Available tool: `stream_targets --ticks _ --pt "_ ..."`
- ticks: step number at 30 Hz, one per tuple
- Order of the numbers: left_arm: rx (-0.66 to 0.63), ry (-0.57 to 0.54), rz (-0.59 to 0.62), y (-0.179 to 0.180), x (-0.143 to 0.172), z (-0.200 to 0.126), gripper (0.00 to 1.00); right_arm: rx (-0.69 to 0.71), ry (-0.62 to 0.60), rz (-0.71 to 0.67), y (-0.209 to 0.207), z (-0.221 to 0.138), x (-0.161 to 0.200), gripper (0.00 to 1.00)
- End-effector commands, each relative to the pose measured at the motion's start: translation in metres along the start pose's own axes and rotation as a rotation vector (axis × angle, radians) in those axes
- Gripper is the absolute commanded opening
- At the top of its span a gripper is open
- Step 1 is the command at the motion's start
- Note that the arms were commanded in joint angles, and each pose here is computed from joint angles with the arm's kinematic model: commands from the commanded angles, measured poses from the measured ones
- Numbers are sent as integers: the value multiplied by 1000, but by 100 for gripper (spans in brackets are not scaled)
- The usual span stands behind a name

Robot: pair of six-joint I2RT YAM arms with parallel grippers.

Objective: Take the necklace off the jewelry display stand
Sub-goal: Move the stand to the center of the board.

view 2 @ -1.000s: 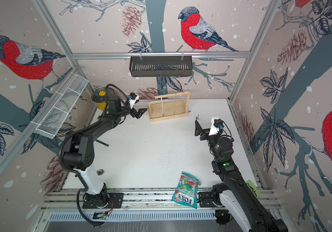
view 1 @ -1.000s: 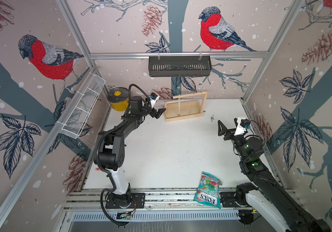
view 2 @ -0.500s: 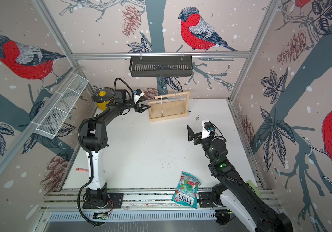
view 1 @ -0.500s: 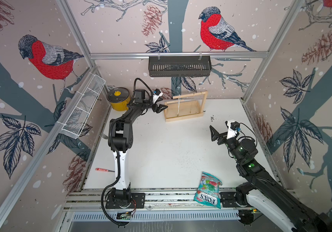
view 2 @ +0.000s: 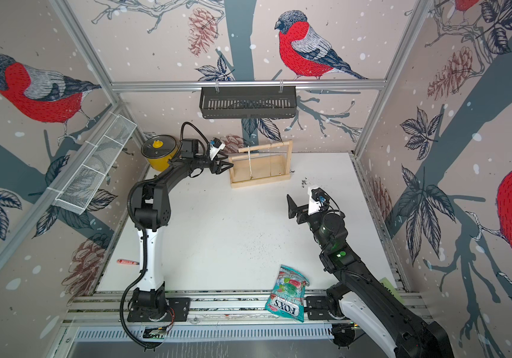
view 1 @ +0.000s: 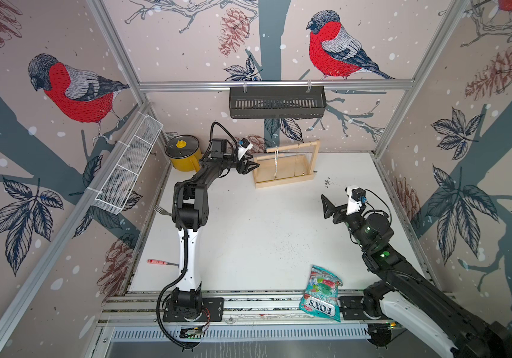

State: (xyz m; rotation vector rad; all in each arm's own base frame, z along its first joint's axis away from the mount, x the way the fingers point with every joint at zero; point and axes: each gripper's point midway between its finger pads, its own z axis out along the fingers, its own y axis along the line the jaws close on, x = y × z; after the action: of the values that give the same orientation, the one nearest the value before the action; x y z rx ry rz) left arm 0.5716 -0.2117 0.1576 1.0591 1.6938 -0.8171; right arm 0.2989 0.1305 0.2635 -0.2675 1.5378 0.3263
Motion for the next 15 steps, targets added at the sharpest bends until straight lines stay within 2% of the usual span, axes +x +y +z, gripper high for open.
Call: stream_targets --ticks 1,6,15 --pt "22 -19 12 -2 -4 2 65 25 -45 19 -3 -1 -12 100" --pt "44 -15 -1 -3 0 4 55 31 -37 25 -2 -3 -9 100" --pt "101 -45 0 -14 -4 6 50 54 -23 29 -4 -8 -4 100"
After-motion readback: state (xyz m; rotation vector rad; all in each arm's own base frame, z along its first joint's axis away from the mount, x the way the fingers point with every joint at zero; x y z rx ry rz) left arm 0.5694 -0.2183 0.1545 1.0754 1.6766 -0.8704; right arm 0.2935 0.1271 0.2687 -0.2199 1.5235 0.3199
